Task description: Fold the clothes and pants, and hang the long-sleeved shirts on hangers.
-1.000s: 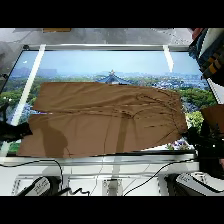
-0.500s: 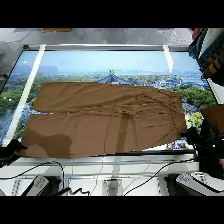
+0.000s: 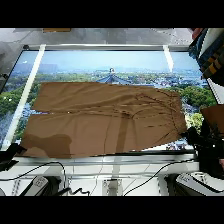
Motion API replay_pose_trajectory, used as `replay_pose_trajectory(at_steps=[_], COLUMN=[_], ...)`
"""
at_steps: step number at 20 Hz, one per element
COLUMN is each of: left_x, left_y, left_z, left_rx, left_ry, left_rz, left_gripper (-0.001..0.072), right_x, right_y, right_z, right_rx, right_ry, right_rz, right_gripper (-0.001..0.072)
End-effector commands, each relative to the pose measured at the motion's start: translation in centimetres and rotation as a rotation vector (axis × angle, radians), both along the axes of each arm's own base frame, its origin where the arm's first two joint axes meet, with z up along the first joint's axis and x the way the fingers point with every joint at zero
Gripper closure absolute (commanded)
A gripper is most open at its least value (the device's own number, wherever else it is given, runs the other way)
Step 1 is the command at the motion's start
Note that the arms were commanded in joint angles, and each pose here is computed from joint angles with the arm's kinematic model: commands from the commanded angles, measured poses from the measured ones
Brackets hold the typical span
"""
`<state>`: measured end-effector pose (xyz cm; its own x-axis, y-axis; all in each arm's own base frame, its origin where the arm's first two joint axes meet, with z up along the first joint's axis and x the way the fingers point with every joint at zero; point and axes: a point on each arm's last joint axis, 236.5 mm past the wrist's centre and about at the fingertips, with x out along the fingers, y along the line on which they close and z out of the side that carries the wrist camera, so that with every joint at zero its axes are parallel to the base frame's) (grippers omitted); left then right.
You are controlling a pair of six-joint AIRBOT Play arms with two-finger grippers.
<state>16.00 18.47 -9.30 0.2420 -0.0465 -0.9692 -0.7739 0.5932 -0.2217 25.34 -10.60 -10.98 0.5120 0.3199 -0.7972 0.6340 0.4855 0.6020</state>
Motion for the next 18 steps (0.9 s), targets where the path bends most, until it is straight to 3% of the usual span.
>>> replay_pose_trajectory(at_steps=[1, 2, 7, 8, 10, 14, 18], left_x=[2.1, 2.8, 4.1, 4.1, 4.2, 7.2, 12.1], left_y=[0.3, 0.1, 0.1, 0.0, 0.2, 1.8, 2.9], left_z=[-0.8, -1.0, -2.0, -2.1, -1.7, 2.7, 10.1], left_rx=[-0.011, -0.027, -0.051, -0.052, -0.037, 0.056, 0.160], left_ry=[-0.084, -0.112, -0.156, -0.155, -0.163, -0.307, -0.520], left_rz=[-0.006, -0.009, -0.020, -0.028, -0.043, -0.069, -0.092], left_gripper=[0.0090, 0.0092, 0.0251, 0.0351, 0.0698, 0.0694, 0.0697], right_x=[0.0, 0.0, -0.1, -0.2, -0.2, -0.3, 0.6], right_y=[0.0, 0.0, 0.8, 1.0, 1.4, 1.5, 0.9], right_z=[0.0, 0.0, 0.3, 0.5, 1.2, 4.6, 10.1], right_rx=[0.001, 0.002, 0.030, 0.036, 0.045, -0.021, -0.122], right_ry=[0.000, 0.000, 0.000, 0.000, -0.008, -0.052, -0.148], right_rz=[0.001, 0.002, 0.025, 0.034, 0.058, 0.143, 0.066], right_gripper=[0.0679, 0.0679, 0.0679, 0.0679, 0.0680, 0.0681, 0.0681])
